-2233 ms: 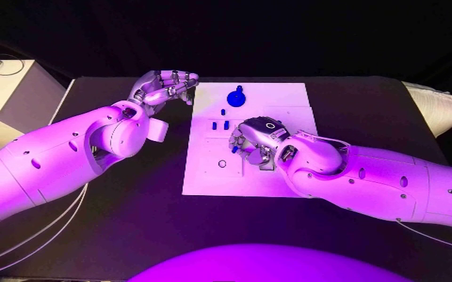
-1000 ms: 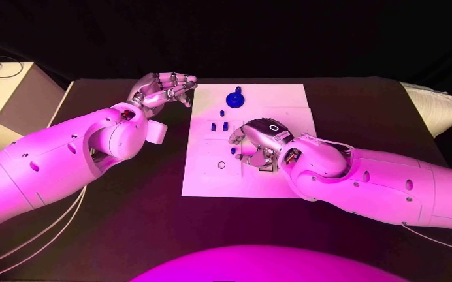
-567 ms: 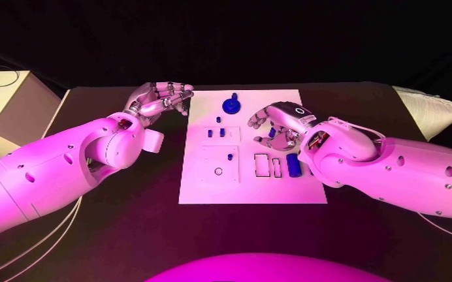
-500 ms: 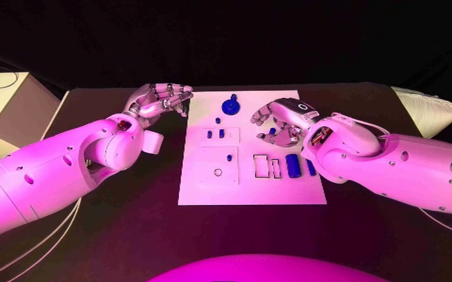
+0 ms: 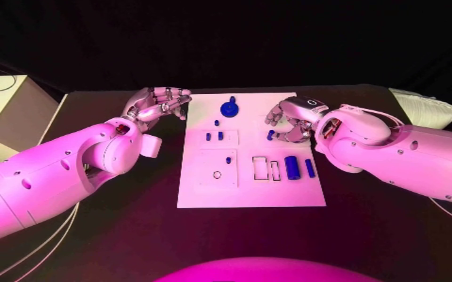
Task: Assemble the parts on the task board
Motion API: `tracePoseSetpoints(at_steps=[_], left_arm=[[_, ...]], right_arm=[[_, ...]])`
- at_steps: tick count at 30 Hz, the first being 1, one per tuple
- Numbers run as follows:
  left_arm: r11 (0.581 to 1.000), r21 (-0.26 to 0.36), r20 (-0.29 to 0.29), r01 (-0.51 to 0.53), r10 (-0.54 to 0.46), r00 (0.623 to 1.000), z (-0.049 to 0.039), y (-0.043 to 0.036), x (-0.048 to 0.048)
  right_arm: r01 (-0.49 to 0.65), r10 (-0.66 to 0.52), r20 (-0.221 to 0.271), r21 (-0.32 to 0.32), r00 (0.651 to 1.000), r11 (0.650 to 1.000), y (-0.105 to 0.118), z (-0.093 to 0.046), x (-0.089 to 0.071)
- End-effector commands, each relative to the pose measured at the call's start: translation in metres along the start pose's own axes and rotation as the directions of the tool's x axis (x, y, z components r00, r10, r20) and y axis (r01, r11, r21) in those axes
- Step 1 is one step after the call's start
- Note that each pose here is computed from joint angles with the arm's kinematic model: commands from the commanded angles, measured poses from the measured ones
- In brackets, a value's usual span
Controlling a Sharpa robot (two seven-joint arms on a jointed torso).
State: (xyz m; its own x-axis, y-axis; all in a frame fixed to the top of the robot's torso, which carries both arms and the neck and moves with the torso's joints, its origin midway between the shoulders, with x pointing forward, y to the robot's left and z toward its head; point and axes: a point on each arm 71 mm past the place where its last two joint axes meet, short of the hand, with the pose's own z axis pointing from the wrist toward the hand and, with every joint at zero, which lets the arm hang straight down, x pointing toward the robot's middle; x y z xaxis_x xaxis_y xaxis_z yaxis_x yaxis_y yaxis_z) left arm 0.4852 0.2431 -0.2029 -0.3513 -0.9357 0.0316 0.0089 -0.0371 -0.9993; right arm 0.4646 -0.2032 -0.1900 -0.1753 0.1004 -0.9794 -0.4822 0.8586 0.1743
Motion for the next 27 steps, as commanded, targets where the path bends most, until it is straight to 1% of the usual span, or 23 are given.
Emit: tracePoseSetpoints(at_steps=[1, 4, 8, 27], left_arm=[[1.0, 0.008, -0.015, 0.011, -0.011, 1.0, 0.0, -0.001, 0.0019], [1.0, 0.008, -0.015, 0.011, -0.011, 1.0, -0.0001, -0.0009, 0.0017], [1.0, 0.008, -0.015, 0.011, -0.011, 1.0, -0.0001, -0.0009, 0.0017], [1.0, 0.006, -0.013, 0.01, -0.01, 1.0, -0.0003, -0.0008, 0.0012]], right_arm=[[0.061, -0.062, -0.092, -0.008, 0.994, 0.998, 0.0, 0.0001, 0.0068], [0.069, -0.07, -0.109, -0.007, 0.992, 0.998, 0.0002, 0.0006, 0.0084], [0.08, -0.079, -0.112, -0.001, 0.991, 0.997, 0.0001, 0.0018, 0.0092], [0.078, -0.078, -0.06, -0.003, 0.995, 0.997, 0.0069, 0.0096, 0.0104]])
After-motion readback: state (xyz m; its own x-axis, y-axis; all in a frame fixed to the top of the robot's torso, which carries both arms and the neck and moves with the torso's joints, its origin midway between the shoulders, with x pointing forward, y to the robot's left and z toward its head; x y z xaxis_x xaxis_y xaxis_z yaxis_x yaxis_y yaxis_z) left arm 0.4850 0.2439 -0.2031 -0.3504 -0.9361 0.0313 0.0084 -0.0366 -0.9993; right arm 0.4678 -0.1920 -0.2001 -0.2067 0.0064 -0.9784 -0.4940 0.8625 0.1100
